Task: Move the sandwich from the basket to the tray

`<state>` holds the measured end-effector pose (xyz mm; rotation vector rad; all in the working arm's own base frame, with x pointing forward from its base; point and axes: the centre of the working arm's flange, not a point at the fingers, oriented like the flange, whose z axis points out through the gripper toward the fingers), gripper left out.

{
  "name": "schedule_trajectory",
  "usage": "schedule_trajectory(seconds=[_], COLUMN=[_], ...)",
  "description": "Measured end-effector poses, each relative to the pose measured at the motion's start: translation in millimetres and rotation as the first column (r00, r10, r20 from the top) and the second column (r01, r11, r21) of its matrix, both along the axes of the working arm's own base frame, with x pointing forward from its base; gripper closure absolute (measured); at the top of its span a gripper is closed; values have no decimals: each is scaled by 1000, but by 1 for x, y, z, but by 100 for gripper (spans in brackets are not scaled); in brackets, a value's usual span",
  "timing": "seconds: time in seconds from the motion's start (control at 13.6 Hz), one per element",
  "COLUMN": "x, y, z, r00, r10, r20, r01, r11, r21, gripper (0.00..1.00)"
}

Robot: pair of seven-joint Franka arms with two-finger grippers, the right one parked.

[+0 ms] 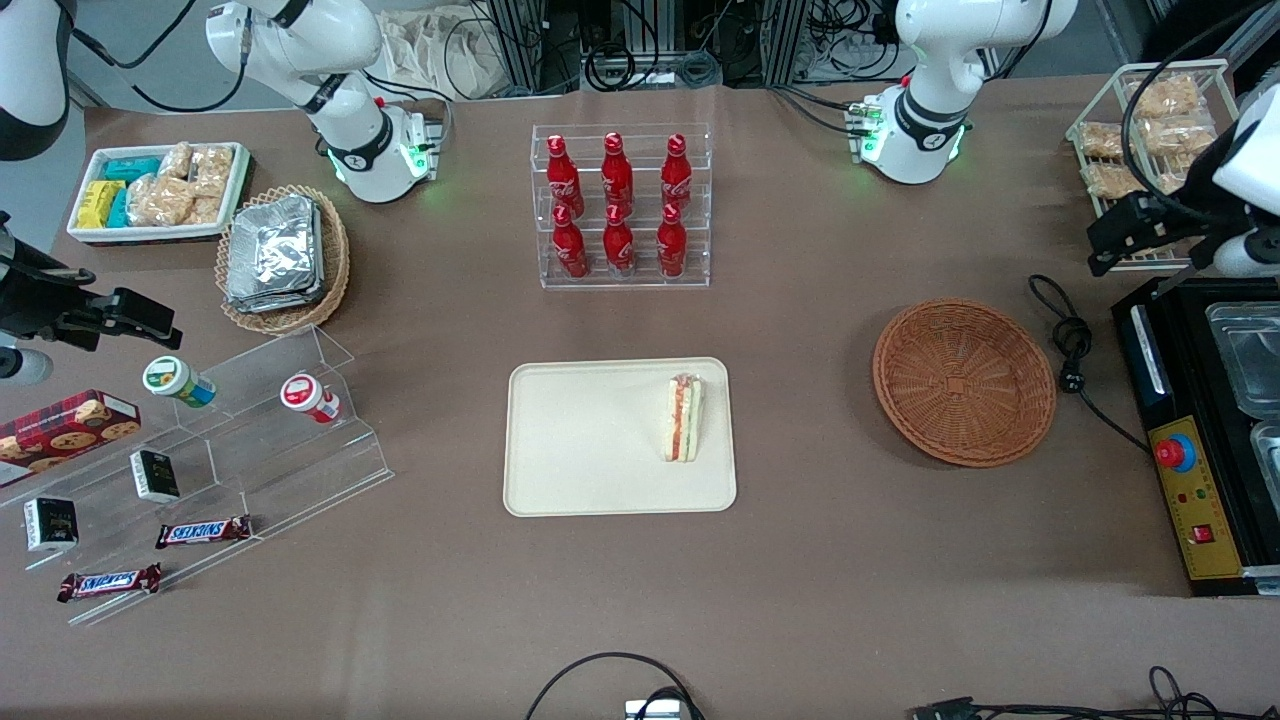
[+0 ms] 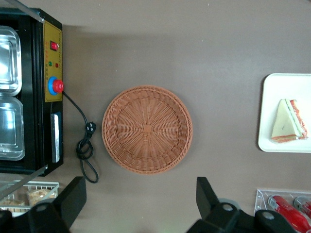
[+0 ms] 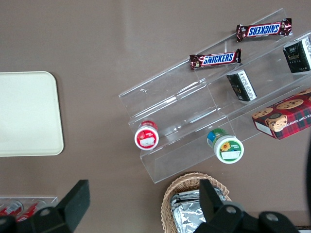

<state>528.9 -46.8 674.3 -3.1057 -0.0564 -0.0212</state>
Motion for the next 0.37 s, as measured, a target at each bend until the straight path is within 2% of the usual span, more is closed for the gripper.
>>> schedule_trajectory(seconds=[0.22,0.37], x=[-1,-1], y=[21,34], z=[-13,-16], r00=[999,998], r10=[-43,-55], r20=[-34,-40], r01=[43,53], r11=[999,998], r21=[-21,-32], gripper=[0,0])
